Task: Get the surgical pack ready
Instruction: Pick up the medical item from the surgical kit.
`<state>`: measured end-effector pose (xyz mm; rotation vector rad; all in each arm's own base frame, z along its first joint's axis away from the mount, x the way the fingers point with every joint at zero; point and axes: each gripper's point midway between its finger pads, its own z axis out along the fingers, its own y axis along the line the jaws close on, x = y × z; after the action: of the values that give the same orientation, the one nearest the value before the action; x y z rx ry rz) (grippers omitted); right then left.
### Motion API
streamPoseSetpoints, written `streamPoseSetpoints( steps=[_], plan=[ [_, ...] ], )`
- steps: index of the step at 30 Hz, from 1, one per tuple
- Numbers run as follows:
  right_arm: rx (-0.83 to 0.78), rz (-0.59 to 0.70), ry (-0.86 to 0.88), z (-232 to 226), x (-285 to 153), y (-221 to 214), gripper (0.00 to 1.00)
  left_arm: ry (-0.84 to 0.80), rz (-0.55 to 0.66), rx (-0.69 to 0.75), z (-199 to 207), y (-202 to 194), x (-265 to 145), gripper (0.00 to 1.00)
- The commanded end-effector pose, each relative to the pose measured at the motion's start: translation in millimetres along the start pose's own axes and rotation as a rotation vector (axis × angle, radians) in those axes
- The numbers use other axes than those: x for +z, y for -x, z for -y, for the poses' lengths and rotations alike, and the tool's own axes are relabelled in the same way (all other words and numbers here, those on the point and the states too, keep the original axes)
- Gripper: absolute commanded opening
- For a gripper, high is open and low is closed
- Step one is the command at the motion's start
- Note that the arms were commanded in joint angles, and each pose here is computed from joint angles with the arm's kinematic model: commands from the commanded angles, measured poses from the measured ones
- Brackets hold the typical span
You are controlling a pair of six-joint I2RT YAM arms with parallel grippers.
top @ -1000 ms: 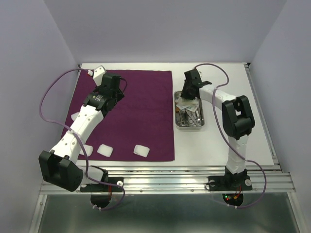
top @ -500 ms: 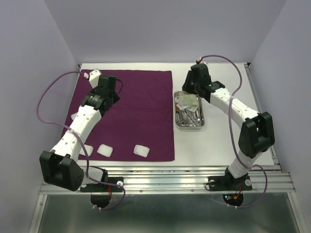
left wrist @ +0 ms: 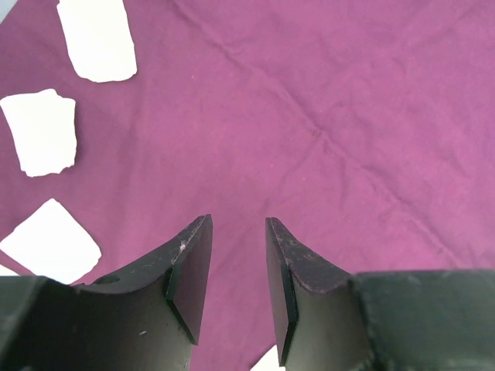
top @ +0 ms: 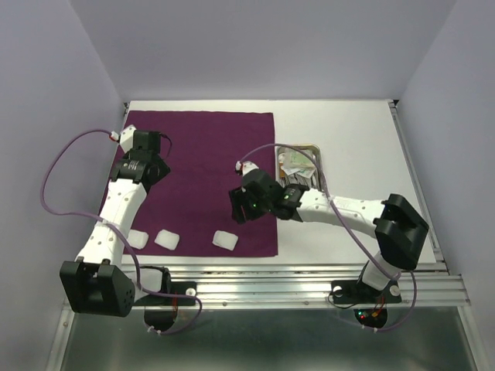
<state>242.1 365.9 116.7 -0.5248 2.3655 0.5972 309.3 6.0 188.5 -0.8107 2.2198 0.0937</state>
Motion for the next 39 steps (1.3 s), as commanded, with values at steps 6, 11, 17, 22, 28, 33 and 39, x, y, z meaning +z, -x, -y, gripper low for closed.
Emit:
streamPoseSetpoints(
  steps=[6,11,17,22,28,33,39],
  plan=[
    [-0.019,-0.120,0.235,-49,13,-44,0.68,-0.015,0.001,0.030,-3,5,-12,0.45],
    [-0.047,-0.205,0.294,-58,25,-67,0.68,-0.053,-0.019,0.023,2,-3,-10,0.45],
    [-0.067,-0.260,0.323,-65,39,-82,0.63,-0.077,-0.034,0.019,6,-8,-7,0.45],
    [-0.049,-0.283,0.338,-68,46,-89,0.61,-0.076,-0.037,0.025,5,-10,-6,0.45],
    [-0.042,-0.278,0.336,-70,51,-86,0.52,-0.080,-0.032,0.026,4,-10,-7,0.45],
    [-0.027,-0.234,0.273,-65,48,-71,0.32,-0.080,-0.014,0.030,3,-8,-6,0.45],
    [0.003,-0.152,0.199,-59,38,-45,0.05,-0.058,-0.011,0.044,0,-10,-1,0.45]
  ],
)
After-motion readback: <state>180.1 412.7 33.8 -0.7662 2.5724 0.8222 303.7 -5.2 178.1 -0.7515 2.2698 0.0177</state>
